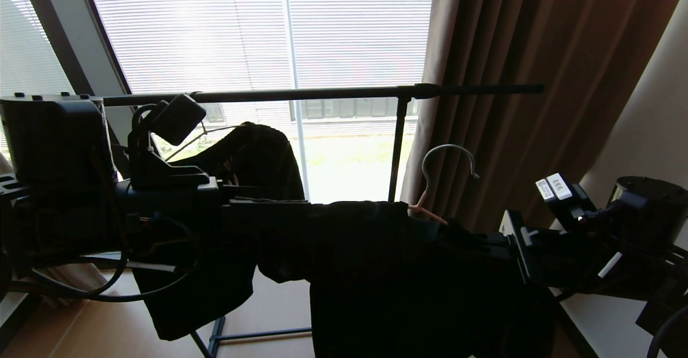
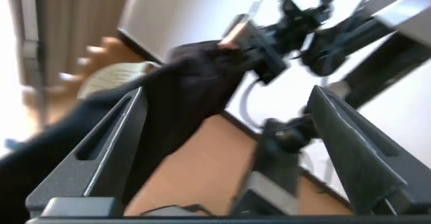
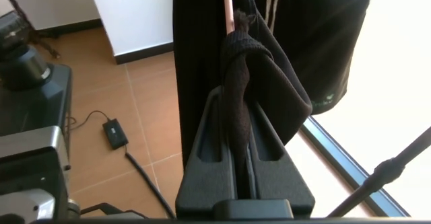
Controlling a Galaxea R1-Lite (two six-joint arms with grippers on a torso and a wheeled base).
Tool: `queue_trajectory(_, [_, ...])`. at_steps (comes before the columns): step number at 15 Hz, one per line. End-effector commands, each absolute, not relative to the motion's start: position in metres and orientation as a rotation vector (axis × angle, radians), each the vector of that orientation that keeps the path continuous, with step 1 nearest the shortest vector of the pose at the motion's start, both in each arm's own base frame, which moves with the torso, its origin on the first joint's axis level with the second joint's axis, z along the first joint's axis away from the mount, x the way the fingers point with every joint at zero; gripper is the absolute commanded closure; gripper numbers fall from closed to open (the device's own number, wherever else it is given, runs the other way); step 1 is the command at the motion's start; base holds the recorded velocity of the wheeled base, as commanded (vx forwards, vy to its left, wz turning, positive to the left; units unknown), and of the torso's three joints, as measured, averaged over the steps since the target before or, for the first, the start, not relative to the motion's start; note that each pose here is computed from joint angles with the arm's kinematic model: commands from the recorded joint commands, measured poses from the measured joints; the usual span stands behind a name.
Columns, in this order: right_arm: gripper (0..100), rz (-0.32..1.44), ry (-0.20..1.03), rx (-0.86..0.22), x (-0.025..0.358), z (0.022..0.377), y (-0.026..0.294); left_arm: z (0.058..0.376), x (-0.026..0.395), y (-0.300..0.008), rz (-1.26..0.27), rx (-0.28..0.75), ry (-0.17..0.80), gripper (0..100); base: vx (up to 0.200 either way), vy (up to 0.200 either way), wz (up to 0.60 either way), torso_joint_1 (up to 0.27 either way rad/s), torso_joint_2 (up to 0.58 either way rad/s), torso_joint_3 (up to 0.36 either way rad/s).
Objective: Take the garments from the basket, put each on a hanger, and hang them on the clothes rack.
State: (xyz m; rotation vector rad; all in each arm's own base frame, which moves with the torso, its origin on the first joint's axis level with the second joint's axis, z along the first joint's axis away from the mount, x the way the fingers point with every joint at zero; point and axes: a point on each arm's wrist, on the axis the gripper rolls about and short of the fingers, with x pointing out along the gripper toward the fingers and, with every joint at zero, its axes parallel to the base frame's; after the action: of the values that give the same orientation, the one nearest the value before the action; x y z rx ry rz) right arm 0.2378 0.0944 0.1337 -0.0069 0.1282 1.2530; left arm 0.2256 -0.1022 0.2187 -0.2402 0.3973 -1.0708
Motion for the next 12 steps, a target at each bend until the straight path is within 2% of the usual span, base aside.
queue_trajectory(1, [100,1.248,0.133,0.002,0.242,0.132,0.084,0.201,0.226,-0.074,-1.048,-0.215,0.404,0,0.0,0.0,0.0,0.0,0.0,0.0])
queue_trajectory(4, [100,1.269,0.135,0.011,0.243,0.131,0.078,0.182,0.235,-0.046,-1.165,-0.22,0.372,0,0.0,0.0,0.0,0.0,0.0,0.0])
queue_trajectory(6, [100,1.287,0.131,0.018,0.245,0.131,0.072,0.152,0.247,-0.031,-1.218,-0.246,0.365,0,0.0,0.0,0.0,0.0,0.0,0.0])
queue_trajectory(9, [100,1.328,0.124,0.021,0.243,0.132,0.071,0.138,0.26,-0.025,-1.218,-0.235,0.333,0,0.0,0.0,0.0,0.0,0.0,0.0])
queue_trajectory(12, [100,1.359,0.118,0.022,0.241,0.134,0.071,0.122,0.266,-0.023,-1.311,-0.254,0.32,0,0.0,0.0,0.0,0.0,0.0,0.0])
